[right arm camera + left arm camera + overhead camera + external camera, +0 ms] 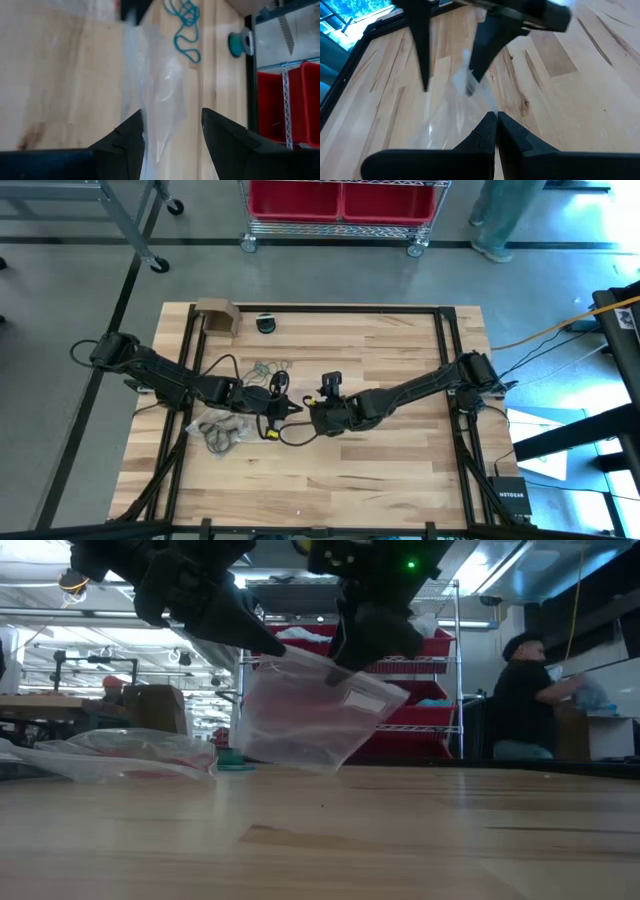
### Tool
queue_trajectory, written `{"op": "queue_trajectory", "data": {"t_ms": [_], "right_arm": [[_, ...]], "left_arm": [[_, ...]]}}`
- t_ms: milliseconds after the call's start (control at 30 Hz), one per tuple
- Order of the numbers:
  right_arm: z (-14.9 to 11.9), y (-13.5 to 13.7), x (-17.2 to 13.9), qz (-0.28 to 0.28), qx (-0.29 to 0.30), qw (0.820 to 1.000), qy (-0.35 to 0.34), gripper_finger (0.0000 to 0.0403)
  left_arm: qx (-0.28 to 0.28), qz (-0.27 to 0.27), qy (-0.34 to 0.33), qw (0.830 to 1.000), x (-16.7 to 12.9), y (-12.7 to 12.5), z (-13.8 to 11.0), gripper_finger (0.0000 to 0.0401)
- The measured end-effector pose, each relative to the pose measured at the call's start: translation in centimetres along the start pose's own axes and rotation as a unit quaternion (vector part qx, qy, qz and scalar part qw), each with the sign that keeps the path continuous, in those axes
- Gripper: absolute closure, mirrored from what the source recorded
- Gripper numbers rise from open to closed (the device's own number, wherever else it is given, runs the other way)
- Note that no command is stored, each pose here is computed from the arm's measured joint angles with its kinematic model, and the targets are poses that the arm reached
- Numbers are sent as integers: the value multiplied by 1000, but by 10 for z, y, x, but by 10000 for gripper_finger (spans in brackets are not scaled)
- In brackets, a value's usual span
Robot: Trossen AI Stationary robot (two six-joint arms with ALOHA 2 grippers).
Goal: Sort rubber bands
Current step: Put the blue rubber band into the transparent zip bag
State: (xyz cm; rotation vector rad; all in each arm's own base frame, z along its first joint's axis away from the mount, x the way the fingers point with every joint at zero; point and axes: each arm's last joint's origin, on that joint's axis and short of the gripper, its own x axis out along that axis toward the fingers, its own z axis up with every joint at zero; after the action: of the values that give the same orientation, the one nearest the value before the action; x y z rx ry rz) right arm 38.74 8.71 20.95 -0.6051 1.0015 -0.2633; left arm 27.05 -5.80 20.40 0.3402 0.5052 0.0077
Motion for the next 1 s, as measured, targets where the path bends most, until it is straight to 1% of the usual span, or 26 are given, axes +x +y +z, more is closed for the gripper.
{"op": "queue_trajectory", "data": {"t_ms": [100,200,233,300,333,400,500,533,567,633,700,833,1000], "right_arm": [[3,-4,2,1,-3,1000,-15,222],[7,-5,4,49,5,998,-39,222],[7,-6,5,59,5,997,-42,223],[6,-5,10,61,10,997,-35,234],[4,-5,12,55,13,998,-27,245],[2,-8,15,49,23,998,-14,280],[1,-13,15,47,52,997,-10,360],[-1,-14,15,47,57,997,-4,380],[-1,-15,14,46,64,997,-3,391],[-1,-17,14,35,88,995,0,390],[-3,-18,15,36,106,994,8,394],[-6,-22,19,43,159,986,21,400],[-7,-25,21,44,199,979,24,402]], "left_arm": [[1,0,-1,1000,0,0,0,400],[2,0,-1,1000,0,0,0,400],[2,0,-1,1000,0,0,0,400],[2,0,-1,1000,0,0,0,400],[2,0,-1,1000,0,0,0,400],[-3,0,0,1000,0,0,0,400],[-22,0,-2,1000,-1,0,1,400],[-30,1,-2,1000,-1,1,1,400],[-37,0,-1,999,-2,1,1,400],[-48,-1,6,999,-5,3,4,397],[-49,-2,11,999,-9,5,10,386],[-62,-7,25,998,-18,7,18,347],[-58,-12,30,998,-29,9,28,297]]}}
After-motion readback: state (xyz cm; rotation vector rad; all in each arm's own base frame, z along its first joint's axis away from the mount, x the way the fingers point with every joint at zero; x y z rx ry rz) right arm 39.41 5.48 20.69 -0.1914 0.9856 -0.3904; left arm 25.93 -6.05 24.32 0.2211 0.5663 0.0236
